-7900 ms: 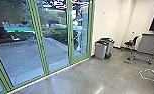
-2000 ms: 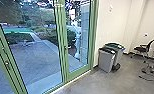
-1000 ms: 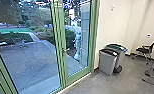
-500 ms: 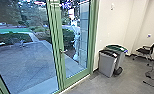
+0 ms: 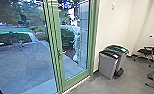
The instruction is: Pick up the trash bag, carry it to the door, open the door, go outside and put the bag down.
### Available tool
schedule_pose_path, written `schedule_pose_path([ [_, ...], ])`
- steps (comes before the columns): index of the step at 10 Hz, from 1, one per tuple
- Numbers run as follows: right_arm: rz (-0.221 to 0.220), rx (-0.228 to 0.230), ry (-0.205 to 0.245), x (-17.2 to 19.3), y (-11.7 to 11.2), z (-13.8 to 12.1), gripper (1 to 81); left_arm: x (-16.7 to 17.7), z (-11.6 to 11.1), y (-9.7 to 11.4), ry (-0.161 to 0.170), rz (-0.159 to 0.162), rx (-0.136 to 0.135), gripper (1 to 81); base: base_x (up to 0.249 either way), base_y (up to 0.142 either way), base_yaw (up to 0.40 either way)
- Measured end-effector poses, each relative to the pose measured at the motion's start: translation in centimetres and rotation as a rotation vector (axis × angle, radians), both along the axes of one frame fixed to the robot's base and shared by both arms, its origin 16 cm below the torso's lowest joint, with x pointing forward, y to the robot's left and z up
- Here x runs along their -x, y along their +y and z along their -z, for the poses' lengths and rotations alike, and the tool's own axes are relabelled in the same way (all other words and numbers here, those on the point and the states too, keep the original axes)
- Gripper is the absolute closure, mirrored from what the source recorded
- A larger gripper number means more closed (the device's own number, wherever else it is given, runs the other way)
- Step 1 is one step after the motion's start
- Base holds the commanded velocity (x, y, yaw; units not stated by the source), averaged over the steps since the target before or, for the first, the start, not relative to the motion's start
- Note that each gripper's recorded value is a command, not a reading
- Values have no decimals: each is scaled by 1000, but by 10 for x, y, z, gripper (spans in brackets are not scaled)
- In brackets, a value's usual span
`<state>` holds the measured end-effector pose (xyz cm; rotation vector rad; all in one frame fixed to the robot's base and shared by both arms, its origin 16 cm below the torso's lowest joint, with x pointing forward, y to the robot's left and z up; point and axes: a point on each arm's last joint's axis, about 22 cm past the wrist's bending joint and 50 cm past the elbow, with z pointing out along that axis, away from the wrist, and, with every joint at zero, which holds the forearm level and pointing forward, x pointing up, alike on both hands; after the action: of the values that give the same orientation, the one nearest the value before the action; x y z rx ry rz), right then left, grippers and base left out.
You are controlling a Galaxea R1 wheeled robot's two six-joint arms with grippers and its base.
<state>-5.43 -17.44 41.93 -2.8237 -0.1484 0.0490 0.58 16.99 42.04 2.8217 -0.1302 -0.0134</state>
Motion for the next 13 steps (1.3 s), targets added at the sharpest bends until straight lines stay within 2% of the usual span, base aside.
schedule_pose_path([
  [13, 2, -6, 14, 13, 5, -1, 10, -3, 0, 4, -8, -2, -7, 811, 143, 0, 0],
])
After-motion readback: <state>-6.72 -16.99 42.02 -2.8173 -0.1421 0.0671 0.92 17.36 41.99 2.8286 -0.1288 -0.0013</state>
